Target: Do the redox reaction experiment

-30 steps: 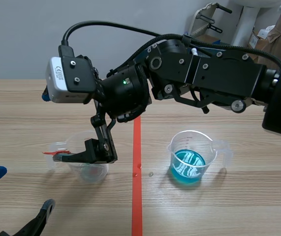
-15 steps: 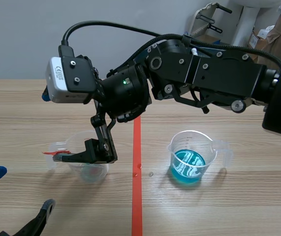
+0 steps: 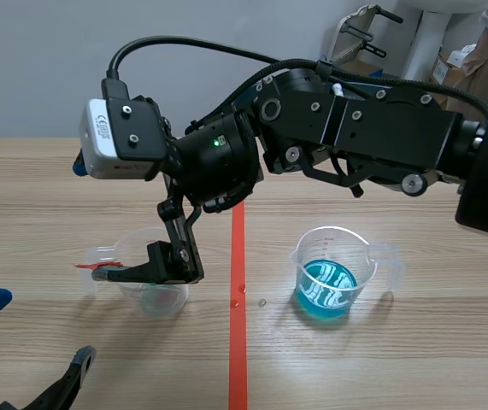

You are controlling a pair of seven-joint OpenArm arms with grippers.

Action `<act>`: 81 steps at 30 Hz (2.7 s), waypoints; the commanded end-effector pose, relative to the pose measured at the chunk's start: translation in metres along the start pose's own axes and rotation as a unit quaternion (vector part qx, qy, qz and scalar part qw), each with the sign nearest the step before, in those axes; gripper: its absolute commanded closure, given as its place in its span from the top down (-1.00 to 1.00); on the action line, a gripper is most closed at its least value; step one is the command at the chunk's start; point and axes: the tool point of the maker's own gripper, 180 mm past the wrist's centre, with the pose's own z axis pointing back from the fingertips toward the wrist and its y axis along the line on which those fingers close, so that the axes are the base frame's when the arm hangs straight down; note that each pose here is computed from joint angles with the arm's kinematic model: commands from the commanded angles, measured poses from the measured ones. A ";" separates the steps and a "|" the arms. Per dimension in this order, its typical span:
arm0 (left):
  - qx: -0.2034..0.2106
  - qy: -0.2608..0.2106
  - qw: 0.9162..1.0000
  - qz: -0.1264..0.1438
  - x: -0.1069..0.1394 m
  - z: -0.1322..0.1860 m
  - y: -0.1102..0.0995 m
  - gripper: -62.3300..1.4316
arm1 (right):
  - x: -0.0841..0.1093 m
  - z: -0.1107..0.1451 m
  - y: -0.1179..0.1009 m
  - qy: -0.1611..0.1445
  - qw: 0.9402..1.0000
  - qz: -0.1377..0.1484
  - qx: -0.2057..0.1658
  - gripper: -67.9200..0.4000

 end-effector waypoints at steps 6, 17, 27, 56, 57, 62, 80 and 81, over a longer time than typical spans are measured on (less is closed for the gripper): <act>0.000 -0.018 1.000 0.000 0.010 -0.002 0.000 1.00 | 0.010 0.001 -0.009 -0.014 1.000 0.008 -0.010 1.00; 0.000 -0.018 1.000 0.000 0.010 -0.002 0.000 1.00 | 0.010 0.001 -0.009 -0.014 1.000 0.007 -0.009 1.00; 0.000 -0.017 1.000 0.000 0.010 -0.002 0.000 1.00 | 0.024 0.027 0.015 -0.056 0.998 -0.020 -0.034 1.00; 0.086 -0.003 0.996 0.007 0.011 0.017 0.058 1.00 | -0.011 0.271 0.011 0.038 0.868 -0.219 -0.444 1.00; 0.091 -0.002 0.996 0.002 0.012 0.020 0.063 1.00 | -0.012 0.276 0.010 0.041 0.861 -0.221 -0.456 1.00; 0.095 -0.003 0.996 -0.002 0.021 0.026 0.074 1.00 | -0.022 0.288 0.021 0.054 0.831 -0.255 -0.491 1.00; 0.098 -0.002 0.993 -0.062 0.062 0.023 0.079 1.00 | 0.032 0.231 0.087 0.061 0.848 -0.298 -0.434 1.00; 0.100 -0.003 0.993 -0.063 0.065 0.023 0.079 1.00 | 0.033 0.230 0.088 0.061 0.848 -0.298 -0.433 1.00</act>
